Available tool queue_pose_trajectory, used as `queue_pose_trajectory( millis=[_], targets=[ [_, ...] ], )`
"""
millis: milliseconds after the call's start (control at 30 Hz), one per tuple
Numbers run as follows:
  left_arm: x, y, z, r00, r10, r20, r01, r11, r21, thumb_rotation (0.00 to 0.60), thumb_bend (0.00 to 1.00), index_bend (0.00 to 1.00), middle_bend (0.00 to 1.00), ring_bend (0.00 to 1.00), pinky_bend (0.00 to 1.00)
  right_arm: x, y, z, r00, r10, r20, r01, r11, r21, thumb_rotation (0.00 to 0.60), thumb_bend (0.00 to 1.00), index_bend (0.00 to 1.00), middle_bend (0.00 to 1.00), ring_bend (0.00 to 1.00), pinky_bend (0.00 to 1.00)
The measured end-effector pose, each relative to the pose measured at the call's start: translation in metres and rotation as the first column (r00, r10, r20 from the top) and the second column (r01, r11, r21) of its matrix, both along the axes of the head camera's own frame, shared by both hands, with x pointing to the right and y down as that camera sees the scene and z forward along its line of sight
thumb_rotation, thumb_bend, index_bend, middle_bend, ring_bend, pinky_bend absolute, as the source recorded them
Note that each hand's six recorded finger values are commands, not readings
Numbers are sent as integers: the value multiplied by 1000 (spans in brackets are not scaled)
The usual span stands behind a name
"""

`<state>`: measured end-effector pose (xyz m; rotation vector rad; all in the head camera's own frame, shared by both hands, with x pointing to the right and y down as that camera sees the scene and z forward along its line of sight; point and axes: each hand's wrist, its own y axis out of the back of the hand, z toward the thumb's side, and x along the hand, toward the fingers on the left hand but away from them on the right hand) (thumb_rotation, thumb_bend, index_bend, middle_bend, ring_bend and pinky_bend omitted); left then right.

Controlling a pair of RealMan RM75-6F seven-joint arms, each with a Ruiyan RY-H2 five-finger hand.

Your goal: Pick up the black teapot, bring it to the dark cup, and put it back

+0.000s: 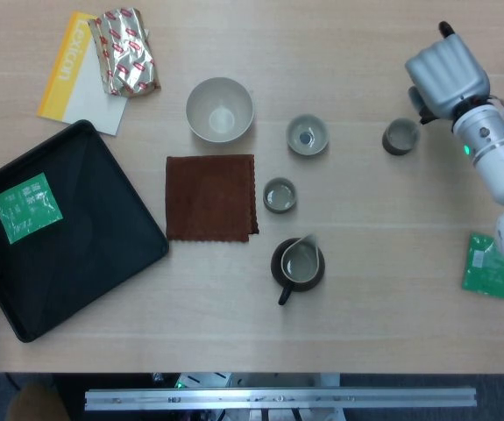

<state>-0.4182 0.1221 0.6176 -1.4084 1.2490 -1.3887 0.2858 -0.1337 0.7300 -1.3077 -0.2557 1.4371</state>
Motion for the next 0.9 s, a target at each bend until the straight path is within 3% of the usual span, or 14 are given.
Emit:
queue_pose_trajectory(
  millis=[433,900],
  targets=[
    [2,-2,1,1000,6,2,-6,1000,-3,600,432,146,240,190,171,12,5,8,992,84,93,-82,996,-21,454,471,923,881,890,177],
    [6,-4,1,1000,16,6,-16,1000,-7,600,432,146,240,190,171,22,9,11,959,164,232,-158,986,-44,452,457,923,881,889,177]
  ],
)
